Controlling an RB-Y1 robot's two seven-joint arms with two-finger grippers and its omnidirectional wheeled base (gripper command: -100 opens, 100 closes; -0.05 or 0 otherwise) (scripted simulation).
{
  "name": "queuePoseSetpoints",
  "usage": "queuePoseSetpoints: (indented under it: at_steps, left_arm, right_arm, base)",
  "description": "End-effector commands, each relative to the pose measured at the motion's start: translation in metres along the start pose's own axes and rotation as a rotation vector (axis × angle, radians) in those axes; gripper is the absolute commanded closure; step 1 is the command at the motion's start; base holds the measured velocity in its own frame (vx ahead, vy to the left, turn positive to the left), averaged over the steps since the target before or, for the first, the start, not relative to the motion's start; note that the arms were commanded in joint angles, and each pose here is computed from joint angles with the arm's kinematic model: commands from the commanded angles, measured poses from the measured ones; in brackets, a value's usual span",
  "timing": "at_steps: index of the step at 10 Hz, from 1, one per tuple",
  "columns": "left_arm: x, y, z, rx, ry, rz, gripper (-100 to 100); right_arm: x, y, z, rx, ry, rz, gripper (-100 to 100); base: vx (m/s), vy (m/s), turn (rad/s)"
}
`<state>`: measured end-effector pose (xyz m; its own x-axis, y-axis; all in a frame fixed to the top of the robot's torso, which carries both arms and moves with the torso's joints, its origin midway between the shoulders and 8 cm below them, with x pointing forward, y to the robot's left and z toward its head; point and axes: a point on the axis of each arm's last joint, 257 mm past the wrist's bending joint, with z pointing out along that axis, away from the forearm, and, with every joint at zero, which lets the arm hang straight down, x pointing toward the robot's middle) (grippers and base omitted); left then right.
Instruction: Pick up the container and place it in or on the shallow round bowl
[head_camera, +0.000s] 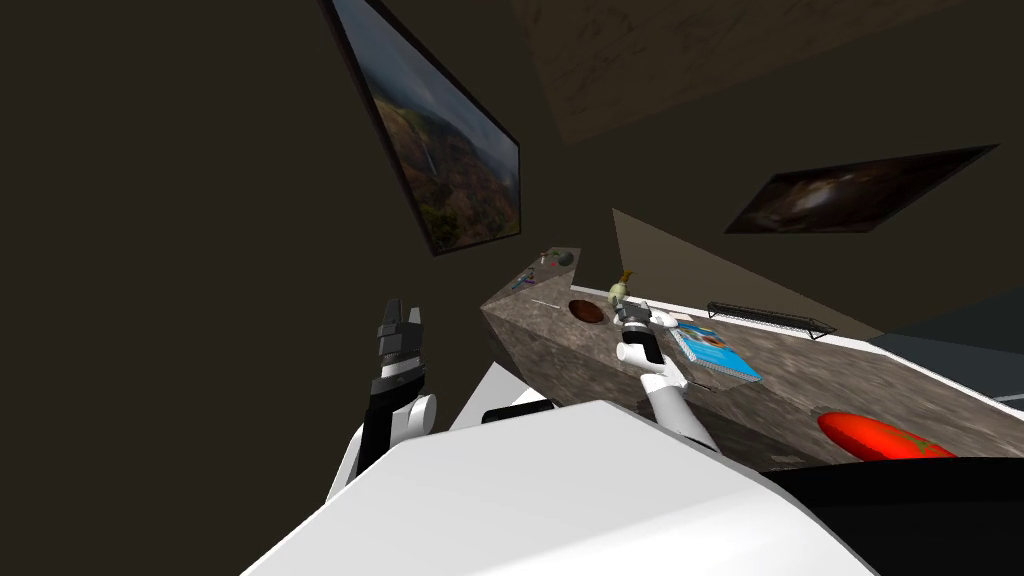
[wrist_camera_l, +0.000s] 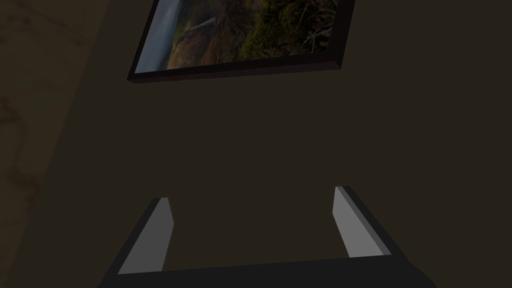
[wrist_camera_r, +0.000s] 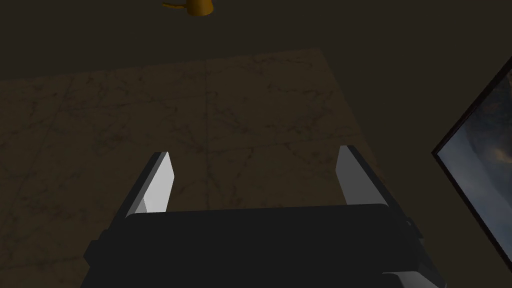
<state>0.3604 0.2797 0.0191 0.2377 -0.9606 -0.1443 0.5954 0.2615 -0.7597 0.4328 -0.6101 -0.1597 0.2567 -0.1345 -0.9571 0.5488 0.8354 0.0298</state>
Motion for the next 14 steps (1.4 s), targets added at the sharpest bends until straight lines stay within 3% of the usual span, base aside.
queuePoseSetpoints:
  at_steps: [1,8,14]
  left_arm:
    - [0.0,0.0,0.0,0.0,0.0,0.0,0]
    - [0.0,0.0,0.0,0.0,0.0,0.0,0]
    - [0.0,0.0,0.0,0.0,0.0,0.0,0]
  right_arm:
    - [0.009,-0.004,0.003,0.018,0.012,-0.034,-100]
    - [0.043,-0.015,0.004,0.056,0.073,-0.179,-100]
    - [0.092,-0.018,-0.009,0.077,0.168,-0.306,-100]
  base:
    - [0.003,-0.032,0.044]
    - [0.006,-0.029,0.022]
    - [0.013,-0.042,0.003]
